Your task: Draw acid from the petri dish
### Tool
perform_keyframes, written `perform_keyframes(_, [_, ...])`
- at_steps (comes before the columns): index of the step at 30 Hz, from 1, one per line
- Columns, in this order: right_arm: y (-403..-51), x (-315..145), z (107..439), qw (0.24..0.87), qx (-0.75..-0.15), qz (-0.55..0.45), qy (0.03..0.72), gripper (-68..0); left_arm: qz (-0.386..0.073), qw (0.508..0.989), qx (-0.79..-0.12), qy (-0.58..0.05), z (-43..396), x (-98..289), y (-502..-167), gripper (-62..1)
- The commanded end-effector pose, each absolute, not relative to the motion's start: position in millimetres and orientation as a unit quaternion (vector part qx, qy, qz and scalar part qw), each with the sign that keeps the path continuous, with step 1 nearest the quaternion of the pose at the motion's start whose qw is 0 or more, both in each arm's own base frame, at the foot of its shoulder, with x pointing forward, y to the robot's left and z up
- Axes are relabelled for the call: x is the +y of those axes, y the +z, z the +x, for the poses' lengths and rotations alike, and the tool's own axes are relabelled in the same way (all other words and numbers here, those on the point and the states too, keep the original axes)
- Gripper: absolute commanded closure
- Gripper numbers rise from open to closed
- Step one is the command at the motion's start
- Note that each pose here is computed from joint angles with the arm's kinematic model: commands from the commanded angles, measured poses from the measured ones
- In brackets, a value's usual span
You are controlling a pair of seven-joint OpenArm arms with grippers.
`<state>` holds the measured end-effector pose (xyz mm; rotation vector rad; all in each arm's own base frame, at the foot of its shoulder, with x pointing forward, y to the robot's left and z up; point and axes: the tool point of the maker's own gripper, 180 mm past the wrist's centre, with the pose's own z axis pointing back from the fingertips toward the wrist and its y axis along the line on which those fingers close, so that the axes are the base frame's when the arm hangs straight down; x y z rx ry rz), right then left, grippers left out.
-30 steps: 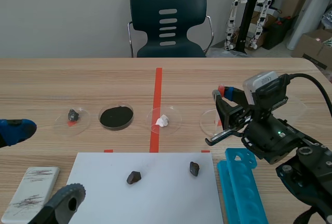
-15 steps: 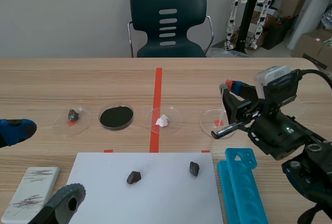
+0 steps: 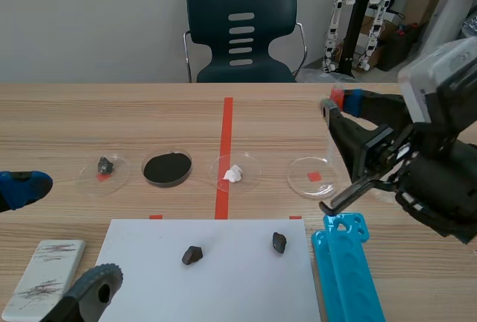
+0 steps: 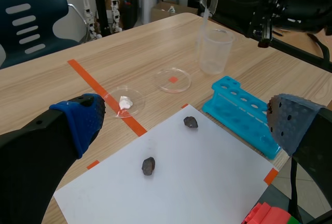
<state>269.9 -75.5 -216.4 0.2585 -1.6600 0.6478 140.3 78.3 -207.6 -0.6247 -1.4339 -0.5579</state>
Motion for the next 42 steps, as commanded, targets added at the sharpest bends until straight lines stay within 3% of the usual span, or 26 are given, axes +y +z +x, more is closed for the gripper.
perform_keyframes(1, [-208.7,-77.9,262.2,0.621,-0.723,0.106,0.282,-10.2,-0.285,0.659,-0.652,-0.244,142.1,75.3,-195.8,-62.3])
perform_keyframes(20, [-179.0,-63.6,158.1,0.661,-0.68,0.164,0.272,-10.2,-0.285,0.659,-0.652,-0.244,142.1,75.3,-195.8,-62.3])
perform_keyframes(42, [-165.6,-63.7,142.1,0.641,-0.7,0.19,0.251,-10.2,-0.285,0.659,-0.652,-0.244,142.1,75.3,-195.8,-62.3])
